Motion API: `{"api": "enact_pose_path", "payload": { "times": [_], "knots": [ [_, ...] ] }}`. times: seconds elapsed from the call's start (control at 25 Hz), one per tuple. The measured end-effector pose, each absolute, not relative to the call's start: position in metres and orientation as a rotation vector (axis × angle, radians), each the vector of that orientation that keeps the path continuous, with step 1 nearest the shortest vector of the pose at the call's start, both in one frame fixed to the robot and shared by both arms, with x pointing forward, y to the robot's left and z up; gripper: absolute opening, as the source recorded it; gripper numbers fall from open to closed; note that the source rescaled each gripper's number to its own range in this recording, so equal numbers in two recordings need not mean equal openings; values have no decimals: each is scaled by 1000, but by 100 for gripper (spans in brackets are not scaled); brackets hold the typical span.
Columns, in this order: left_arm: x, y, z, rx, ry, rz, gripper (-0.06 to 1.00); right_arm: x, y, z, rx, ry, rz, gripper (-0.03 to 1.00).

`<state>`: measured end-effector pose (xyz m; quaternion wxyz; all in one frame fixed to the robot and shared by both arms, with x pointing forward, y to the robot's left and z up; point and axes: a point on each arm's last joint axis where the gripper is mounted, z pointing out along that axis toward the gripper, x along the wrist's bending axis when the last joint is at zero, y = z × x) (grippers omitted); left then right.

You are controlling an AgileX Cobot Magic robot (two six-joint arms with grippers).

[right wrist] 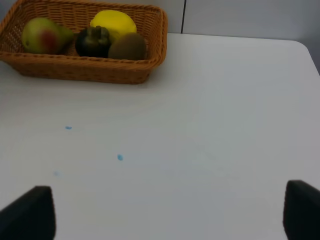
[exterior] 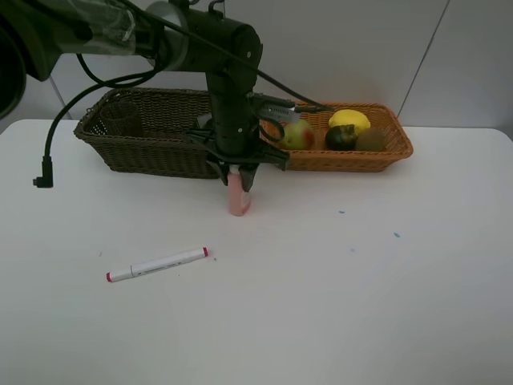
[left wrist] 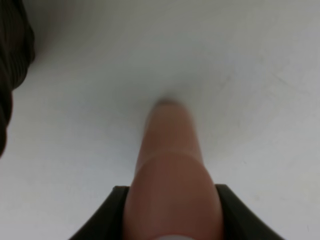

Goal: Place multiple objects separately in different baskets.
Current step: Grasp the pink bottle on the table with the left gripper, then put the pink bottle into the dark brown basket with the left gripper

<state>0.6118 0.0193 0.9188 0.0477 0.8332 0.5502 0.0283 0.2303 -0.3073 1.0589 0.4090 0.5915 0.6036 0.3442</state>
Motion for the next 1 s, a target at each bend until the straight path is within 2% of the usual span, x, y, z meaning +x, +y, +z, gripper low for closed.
{"api": "enact_pose_path", "payload": {
  "times": [0.24, 0.64, 0.8, 1.0],
  "knots": [
    [608, 23, 932, 2577, 1691, 71, 40, 230, -307, 1059, 1490, 1521, 867, 100],
    [608, 24, 1051, 2374, 1534, 201, 40, 230, -307, 1059, 1490, 1521, 867, 100],
    [607, 30, 1078, 2332, 1495, 306, 40, 230, -307, 1059, 1490, 1521, 867, 100],
    [615, 45, 1091, 2290, 1533, 417, 40, 230, -307, 1059, 1490, 1521, 867, 100]
  ]
}}
